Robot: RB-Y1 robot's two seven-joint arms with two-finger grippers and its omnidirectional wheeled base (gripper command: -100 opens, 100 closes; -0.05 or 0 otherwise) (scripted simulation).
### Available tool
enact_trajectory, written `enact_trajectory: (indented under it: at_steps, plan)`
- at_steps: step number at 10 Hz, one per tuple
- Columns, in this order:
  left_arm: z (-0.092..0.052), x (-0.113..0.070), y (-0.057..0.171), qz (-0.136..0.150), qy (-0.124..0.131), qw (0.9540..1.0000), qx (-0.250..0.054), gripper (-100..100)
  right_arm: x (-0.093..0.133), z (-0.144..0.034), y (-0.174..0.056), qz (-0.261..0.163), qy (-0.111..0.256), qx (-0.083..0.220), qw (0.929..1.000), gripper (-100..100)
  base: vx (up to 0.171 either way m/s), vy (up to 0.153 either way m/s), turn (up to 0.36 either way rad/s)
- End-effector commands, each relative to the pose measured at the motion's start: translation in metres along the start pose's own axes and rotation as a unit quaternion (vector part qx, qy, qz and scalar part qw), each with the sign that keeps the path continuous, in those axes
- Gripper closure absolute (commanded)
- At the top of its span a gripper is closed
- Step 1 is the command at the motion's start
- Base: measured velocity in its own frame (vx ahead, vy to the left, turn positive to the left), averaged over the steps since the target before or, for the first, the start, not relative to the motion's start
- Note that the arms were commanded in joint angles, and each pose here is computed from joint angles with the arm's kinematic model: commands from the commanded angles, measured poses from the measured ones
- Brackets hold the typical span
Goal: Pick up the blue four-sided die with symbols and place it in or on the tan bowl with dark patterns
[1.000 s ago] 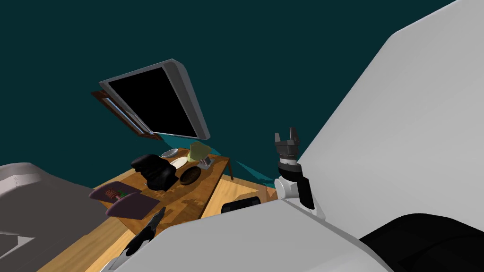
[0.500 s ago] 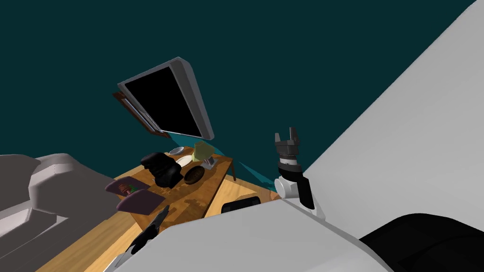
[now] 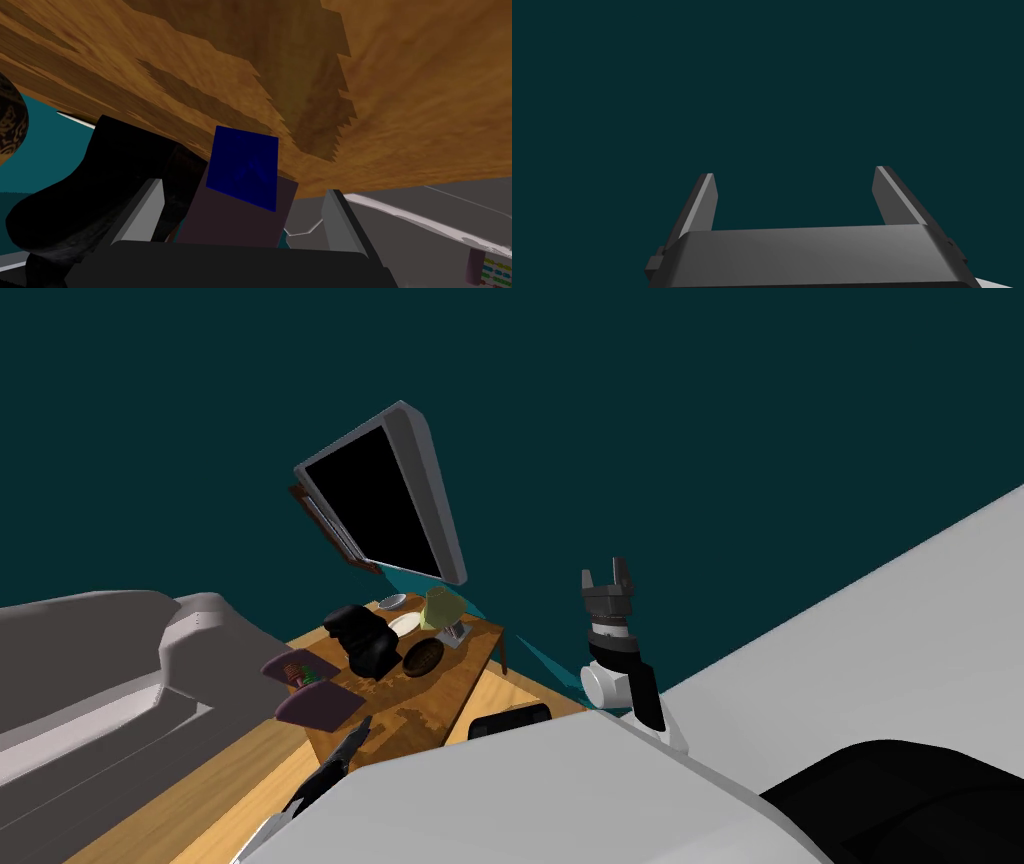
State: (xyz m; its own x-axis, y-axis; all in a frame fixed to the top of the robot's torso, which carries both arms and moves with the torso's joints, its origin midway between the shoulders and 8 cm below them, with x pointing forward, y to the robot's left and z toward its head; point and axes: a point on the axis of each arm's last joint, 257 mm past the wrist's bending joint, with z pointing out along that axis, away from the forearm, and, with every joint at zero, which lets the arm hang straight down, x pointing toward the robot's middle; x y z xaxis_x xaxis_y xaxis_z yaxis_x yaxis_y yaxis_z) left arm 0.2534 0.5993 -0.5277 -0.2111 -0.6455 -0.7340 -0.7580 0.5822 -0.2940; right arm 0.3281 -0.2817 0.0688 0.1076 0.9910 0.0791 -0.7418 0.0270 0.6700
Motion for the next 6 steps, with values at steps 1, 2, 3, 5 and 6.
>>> enact_trajectory:
  at_steps: [1, 2, 3, 5, 6]
  plan:
    - [-0.003, 0.008, -0.011, 0.010, 0.006, 0.9998, 0.013, -100, 0.000, 0.000, 0.000, 0.000, 0.000, 0.000, 1.0000, 0, 0.092, 0.003, 0.199]
    - [-0.005, 0.016, -0.021, 0.019, 0.011, 0.9994, 0.025, -100, 0.000, 0.000, 0.000, 0.000, 0.000, 0.000, 1.0000, 0, 0.130, 0.019, 0.369]
    - [-0.007, 0.023, -0.030, 0.025, 0.016, 0.9989, 0.037, -100, 0.000, 0.000, 0.000, 0.000, 0.000, 0.000, 1.0000, 0, 0.154, 0.016, 0.352]
    - [-0.009, 0.031, -0.040, 0.038, 0.022, 0.9978, 0.050, -100, 0.000, 0.000, 0.000, 0.000, 0.000, 0.000, 1.0000, 0, 0.146, 0.019, 0.197]
    - [-0.012, 0.039, -0.050, 0.046, 0.027, 0.9966, 0.062, -100, 0.000, 0.000, 0.000, 0.000, 0.000, 0.000, 1.0000, 0, 0.107, 0.032, 0.197]
